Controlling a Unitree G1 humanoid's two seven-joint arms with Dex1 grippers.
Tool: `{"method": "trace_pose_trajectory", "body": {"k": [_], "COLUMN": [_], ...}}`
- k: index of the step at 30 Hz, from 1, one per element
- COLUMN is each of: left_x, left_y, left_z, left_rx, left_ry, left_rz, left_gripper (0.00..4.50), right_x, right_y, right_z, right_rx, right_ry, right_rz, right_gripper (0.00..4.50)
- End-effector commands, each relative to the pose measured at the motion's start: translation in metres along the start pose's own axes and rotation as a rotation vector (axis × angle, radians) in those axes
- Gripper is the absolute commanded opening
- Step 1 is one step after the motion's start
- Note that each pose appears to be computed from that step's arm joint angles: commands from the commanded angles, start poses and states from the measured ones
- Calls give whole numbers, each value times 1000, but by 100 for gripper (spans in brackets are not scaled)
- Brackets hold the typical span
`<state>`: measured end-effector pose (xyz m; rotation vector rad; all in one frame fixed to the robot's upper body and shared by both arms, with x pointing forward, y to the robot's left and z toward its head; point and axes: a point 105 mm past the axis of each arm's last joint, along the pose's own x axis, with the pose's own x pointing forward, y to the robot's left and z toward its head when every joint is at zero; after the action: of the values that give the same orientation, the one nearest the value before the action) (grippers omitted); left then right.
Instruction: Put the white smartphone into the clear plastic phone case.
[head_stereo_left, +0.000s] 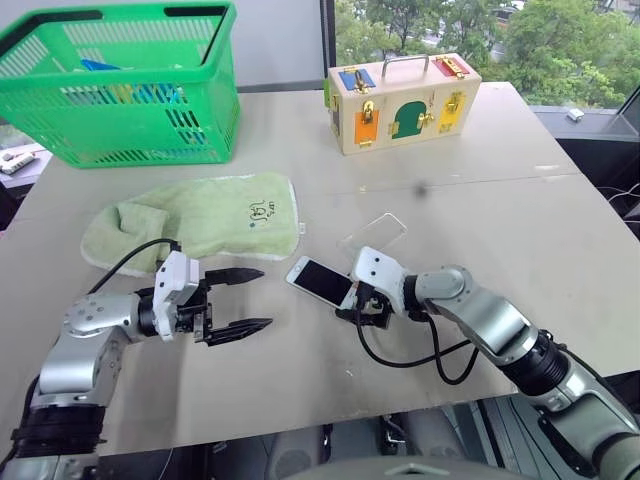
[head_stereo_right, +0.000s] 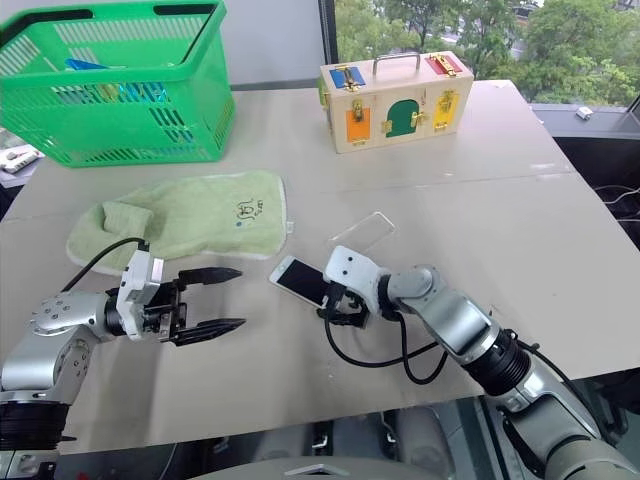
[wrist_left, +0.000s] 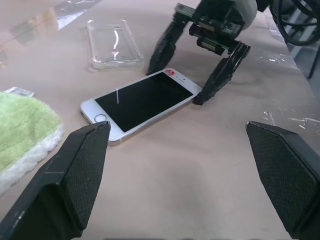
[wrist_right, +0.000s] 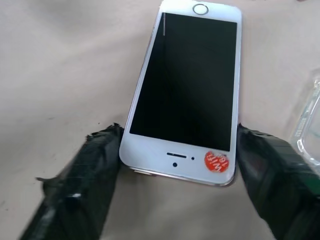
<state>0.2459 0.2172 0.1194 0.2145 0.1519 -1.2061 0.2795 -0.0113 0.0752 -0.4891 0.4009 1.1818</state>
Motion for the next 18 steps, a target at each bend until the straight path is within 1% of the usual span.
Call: {"method": "trace_pose_trajectory", "body": {"k": [1,3,5,9,11,15,18], "left_x": [4,8,13,19,21,28,34], "left_y": [2,2,2,5,5,6,9], "left_z": [11,11,12,14,13,13,14], "left_rx": [40,43,52,57,58,55,57], "left_ry": [-37,-48,-58,-78,-82,-92,-93], "left_rz": [11,17,16,24,24,18,13], "left_gripper": [450,450,450,450,450,450,450], "right_x": [-15,-32,-55,-99,-119,-164,-191], "right_y": [-11,-18,-18,-4,3,18,17], "right_z": [-46,-45,-43,-45,-51,-72,-89], "right_rx": [40,25,36,65,91,205,305], "right_ry": [146,108,59,-18,-16,43,99], "right_rz": [-51,-87,-106,-137,-174,-334,-535], "right_gripper": [303,303,303,303,303,303,303]}}
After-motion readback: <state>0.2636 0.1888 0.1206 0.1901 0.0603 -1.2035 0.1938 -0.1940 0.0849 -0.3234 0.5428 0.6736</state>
